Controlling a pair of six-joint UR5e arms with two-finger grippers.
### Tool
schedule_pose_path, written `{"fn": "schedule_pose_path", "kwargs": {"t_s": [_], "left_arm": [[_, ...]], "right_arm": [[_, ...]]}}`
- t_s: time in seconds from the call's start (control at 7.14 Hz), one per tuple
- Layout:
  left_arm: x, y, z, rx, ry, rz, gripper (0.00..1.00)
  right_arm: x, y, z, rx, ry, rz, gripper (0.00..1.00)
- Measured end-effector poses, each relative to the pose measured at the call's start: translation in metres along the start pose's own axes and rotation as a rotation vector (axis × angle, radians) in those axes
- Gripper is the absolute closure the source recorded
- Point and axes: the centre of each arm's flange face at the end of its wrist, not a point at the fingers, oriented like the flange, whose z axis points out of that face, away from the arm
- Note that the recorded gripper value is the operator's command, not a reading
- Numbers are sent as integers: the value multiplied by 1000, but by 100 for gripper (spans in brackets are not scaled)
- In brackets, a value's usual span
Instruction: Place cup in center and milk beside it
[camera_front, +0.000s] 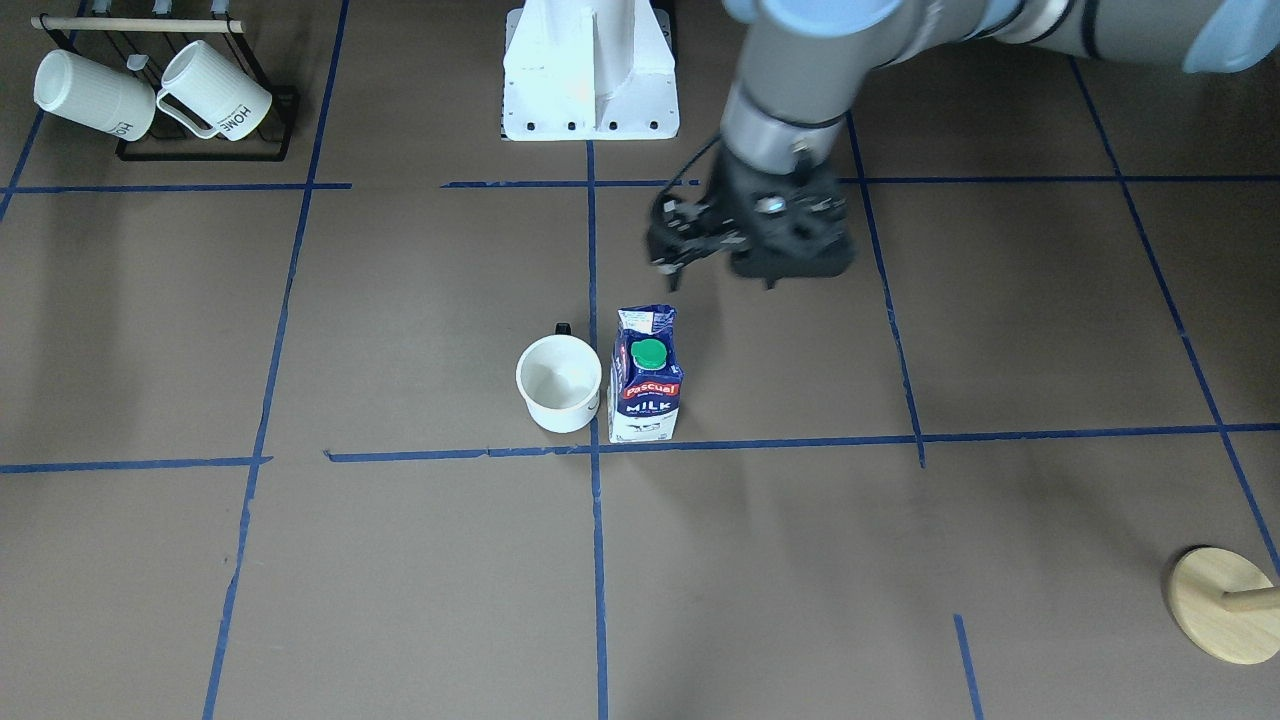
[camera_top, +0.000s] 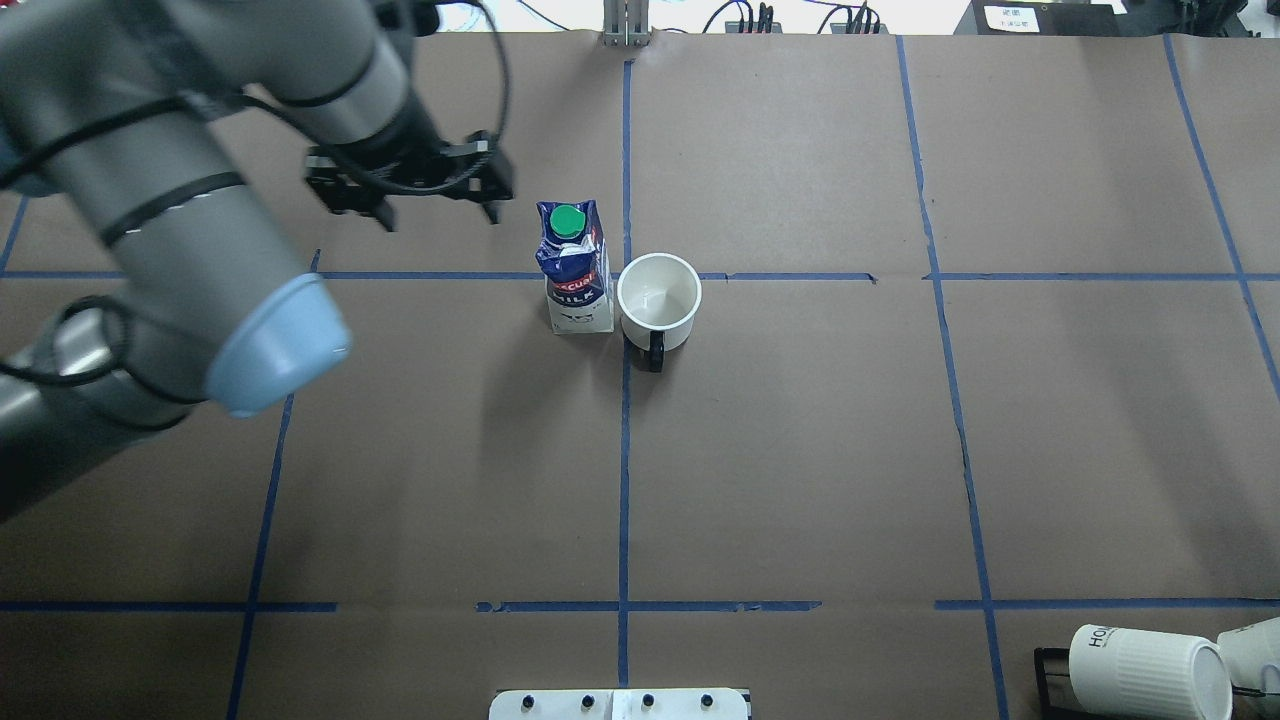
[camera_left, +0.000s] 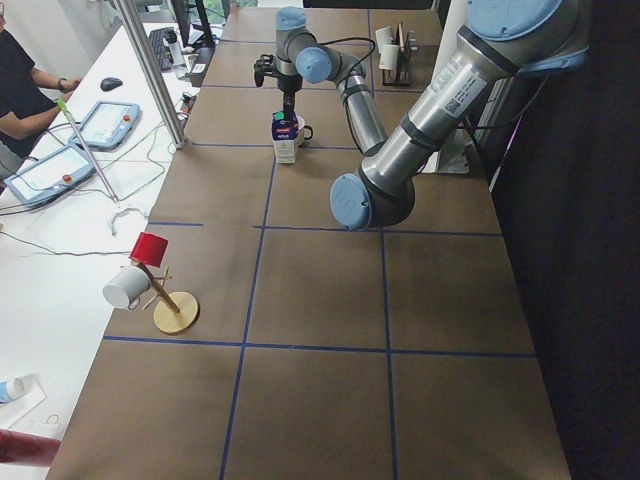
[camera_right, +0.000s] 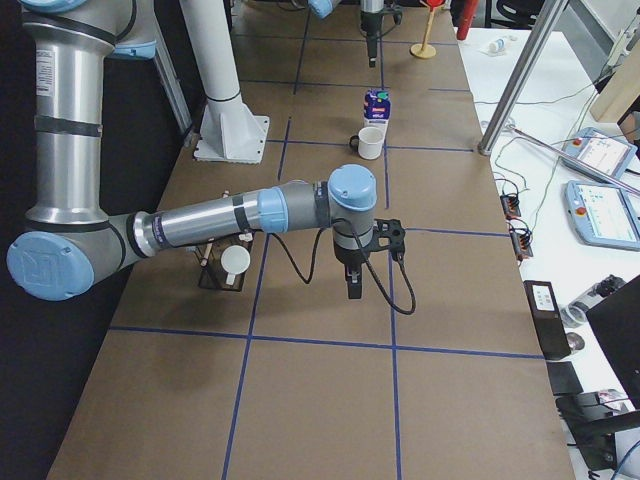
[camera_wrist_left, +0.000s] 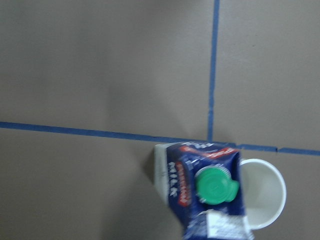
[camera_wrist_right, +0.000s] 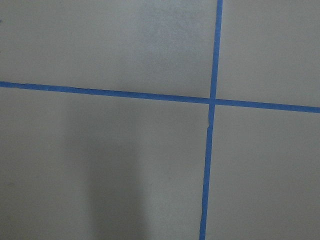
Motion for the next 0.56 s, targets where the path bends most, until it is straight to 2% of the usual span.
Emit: {"fn": "schedule_pose_path", "kwargs": {"t_s": [0.28,0.56], "left_arm": [[-129,7,0,-62,-52,85,0],[-269,-2,-16,-109,-67,151,0]], "right_arm": [[11,3,9,-19,4,12,0],[26,7,18,-36,6,15,0]]}}
